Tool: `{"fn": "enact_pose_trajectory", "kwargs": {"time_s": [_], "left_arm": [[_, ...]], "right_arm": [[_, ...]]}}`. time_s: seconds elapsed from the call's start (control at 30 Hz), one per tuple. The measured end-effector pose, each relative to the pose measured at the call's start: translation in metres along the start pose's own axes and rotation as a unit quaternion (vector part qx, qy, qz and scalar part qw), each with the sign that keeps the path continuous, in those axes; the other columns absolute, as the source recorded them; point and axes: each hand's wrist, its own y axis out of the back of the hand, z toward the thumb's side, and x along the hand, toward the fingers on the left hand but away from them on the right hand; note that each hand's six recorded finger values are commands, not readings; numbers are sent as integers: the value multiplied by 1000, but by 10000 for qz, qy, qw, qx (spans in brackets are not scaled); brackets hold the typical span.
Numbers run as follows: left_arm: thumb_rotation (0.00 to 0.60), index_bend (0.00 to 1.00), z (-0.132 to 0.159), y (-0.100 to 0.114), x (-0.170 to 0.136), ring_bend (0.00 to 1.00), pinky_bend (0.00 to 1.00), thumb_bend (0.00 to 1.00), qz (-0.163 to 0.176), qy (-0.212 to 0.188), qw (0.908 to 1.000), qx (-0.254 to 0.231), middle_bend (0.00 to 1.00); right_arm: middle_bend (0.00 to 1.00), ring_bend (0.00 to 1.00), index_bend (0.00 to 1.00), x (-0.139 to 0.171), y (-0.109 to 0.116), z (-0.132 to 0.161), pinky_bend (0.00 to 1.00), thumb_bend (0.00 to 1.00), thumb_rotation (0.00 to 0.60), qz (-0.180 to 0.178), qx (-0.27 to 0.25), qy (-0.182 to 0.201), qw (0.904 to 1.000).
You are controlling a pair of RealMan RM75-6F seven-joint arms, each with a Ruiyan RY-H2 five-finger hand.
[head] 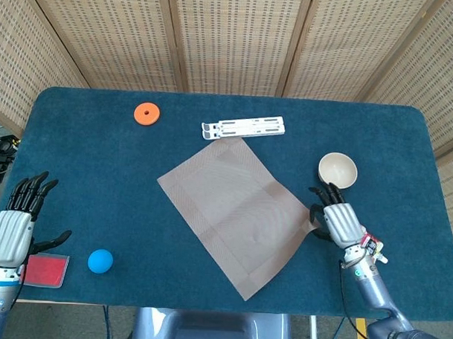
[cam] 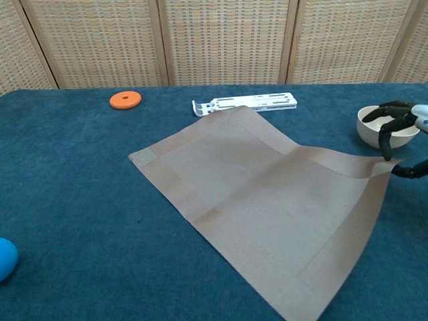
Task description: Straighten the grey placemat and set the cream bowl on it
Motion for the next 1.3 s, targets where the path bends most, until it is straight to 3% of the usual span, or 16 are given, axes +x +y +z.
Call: {"fn": "enact_pose_trajectory", "kwargs": {"time_s": [0.37,0.43,0.53,0.67,0.83,0.97,1.13,1.3], "left_arm": [[600,102,3,-2,-1,0,0,138,-14,-41,10000,59,0],[600,102,3,-2,-1,0,0,138,-21,-38,10000,72,0],[600,102,3,-3,-1,0,0,138,-47,-24,9999,88,0],[600,101,2,-5,-1,0,0,139,-107,-3,9999,124,0],[600,101,3,-12,1,0,0,138,-245,-15,9995,218,0],[600,101,9,-20,3,0,0,138,-393,-90,9987,324,0],[600,101,23,-30,13,0,0,122,-563,-298,9962,587,0],[600,108,46,-40,31,0,0,91,-655,-611,9923,851,0]], "right_arm": [[217,29,665,-34,32,-24,3,549,600,12,866,-243,9959],[156,14,600,-37,37,-27,1,496,600,-17,1002,-314,9945],[22,0,411,-38,41,-33,0,405,600,-41,1193,-419,9920],[0,0,160,-32,49,-46,0,343,600,-133,1456,-714,9867],[0,0,94,-4,62,-68,0,320,600,-431,1162,-1254,9843],[0,0,90,16,70,-75,0,306,600,-623,711,-1426,9853],[0,0,90,48,85,-77,0,300,600,-1010,102,-1429,9845],[0,0,90,72,98,-72,0,298,600,-1292,-142,-1245,9837]]}}
